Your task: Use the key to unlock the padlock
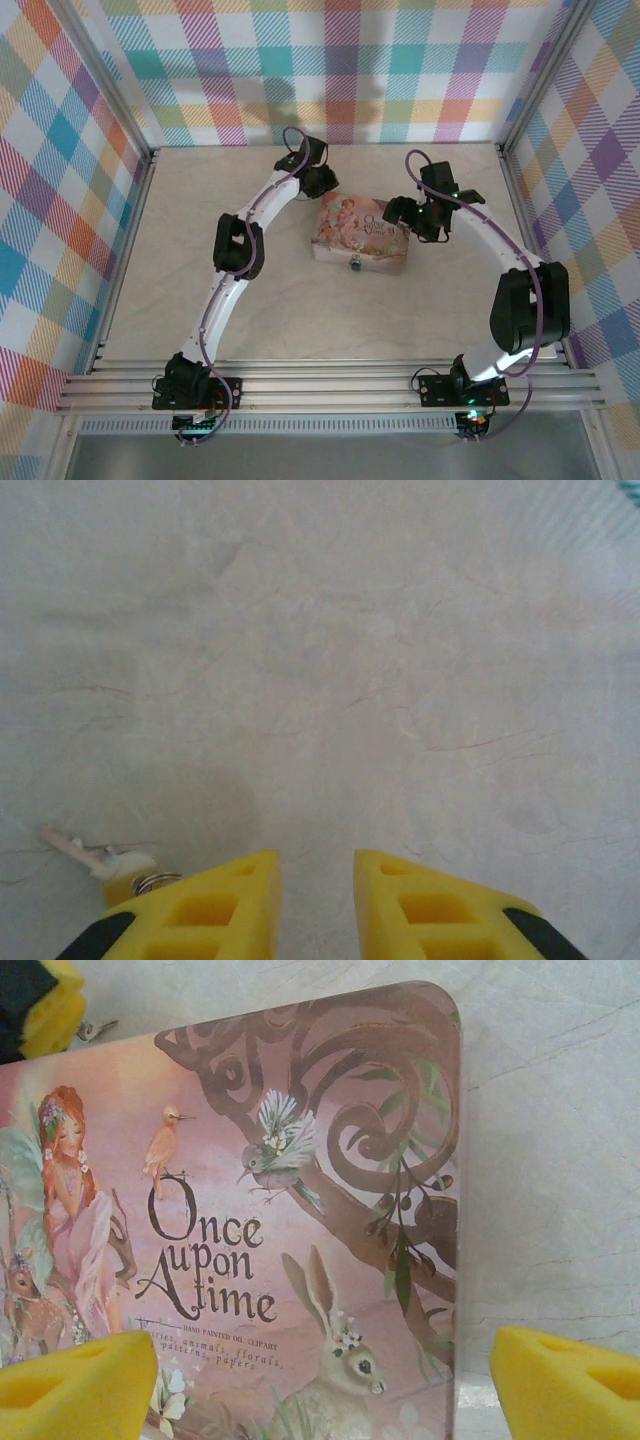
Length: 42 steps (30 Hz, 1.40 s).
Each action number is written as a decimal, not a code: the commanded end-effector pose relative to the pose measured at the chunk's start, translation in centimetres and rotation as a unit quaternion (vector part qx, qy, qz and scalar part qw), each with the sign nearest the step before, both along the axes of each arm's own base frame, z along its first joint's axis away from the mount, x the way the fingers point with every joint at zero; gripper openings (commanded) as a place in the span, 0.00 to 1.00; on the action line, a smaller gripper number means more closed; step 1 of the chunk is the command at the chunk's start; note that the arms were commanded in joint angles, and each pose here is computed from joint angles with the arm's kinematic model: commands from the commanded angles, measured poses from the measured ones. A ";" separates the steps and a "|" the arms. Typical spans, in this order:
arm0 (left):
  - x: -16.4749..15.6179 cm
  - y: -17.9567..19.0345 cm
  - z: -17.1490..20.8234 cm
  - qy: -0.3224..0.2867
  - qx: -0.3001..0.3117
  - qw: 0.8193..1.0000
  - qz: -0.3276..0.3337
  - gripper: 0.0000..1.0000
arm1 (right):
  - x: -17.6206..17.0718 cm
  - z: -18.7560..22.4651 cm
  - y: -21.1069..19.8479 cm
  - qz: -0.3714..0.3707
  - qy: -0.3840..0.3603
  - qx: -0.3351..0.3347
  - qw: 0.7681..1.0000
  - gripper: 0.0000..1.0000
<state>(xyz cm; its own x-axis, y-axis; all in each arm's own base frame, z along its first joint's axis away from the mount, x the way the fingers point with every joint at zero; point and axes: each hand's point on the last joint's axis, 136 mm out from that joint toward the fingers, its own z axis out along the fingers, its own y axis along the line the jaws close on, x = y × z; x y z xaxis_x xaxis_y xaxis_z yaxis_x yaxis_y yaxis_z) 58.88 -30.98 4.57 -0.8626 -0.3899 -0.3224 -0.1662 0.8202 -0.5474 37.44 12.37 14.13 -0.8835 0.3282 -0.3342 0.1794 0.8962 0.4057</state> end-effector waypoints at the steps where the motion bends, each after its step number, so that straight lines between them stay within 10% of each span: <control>1: -0.6 -0.3 -1.7 0.030 -0.016 0.999 -0.001 0.25 | -0.1 0.4 0.1 0.009 0.002 -0.001 1.000 0.86; 20: -10.2 16.5 -2.2 0.115 0.160 0.979 0.044 0.30 | -0.2 1.1 1.5 0.008 -0.010 0.048 0.999 0.86; 33: -16.9 22.4 6.6 0.046 0.239 0.969 0.026 0.45 | -2.2 2.4 3.9 0.029 -0.030 0.044 0.998 0.86; 42: -17.4 22.4 3.8 0.119 0.150 0.981 0.010 0.34 | -4.4 1.3 4.8 0.035 -0.021 0.040 0.998 0.85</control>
<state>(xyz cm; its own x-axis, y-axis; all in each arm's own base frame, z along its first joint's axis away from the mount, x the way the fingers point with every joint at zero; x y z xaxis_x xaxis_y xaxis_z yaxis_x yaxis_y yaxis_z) 42.47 -8.02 10.46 -0.8817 -0.3468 -0.3198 -0.2909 0.9334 -0.2102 33.33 17.05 14.98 -0.9008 0.2757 -0.3355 0.0915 0.8758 0.4740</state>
